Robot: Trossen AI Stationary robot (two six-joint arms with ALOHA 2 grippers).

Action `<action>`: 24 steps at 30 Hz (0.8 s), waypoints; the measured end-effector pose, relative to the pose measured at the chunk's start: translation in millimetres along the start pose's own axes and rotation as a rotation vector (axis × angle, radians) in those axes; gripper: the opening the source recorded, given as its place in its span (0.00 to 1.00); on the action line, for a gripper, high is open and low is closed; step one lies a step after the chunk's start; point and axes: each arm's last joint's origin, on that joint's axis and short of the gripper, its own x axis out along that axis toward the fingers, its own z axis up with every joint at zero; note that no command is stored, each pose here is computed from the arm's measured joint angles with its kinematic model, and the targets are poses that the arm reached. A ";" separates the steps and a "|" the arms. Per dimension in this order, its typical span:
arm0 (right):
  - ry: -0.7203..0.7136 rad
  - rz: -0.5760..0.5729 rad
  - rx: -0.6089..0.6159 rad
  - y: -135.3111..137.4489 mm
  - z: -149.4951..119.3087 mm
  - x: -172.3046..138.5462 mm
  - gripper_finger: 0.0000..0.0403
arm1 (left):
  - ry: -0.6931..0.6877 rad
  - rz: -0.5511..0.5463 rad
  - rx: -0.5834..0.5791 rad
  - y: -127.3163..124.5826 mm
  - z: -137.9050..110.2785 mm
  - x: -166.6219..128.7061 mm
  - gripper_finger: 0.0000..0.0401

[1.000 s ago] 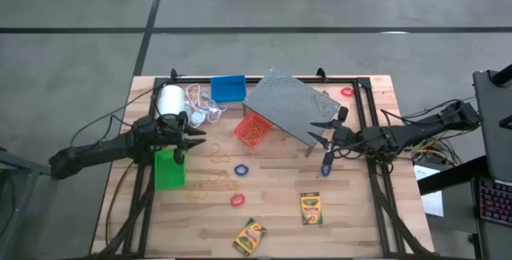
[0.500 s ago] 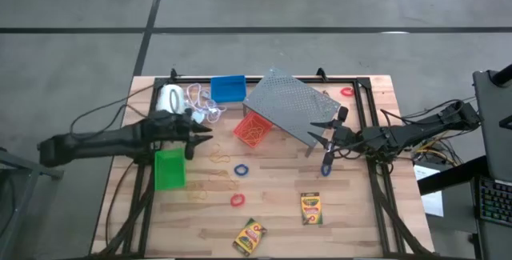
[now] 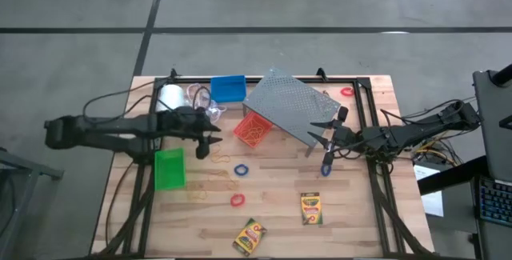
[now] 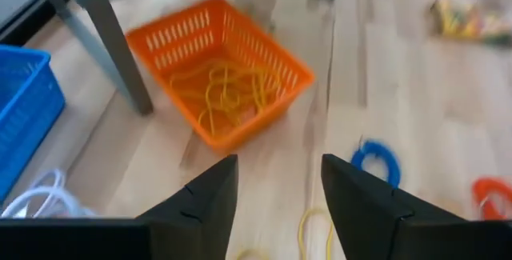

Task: Pick & Place Office Desk Supplies
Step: Put the yellow rubber band into the orange bin

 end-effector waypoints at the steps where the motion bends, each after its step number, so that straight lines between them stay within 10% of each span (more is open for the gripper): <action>1: 0.000 0.000 -0.002 0.0 0.0 0.0 0.34 | 0.032 0.015 0.015 -3.8 1.3 0.2 0.48; 24: 0.000 0.000 0.000 0.0 -0.1 0.1 0.34 | 0.458 0.091 0.066 -25.4 -36.3 58.7 0.49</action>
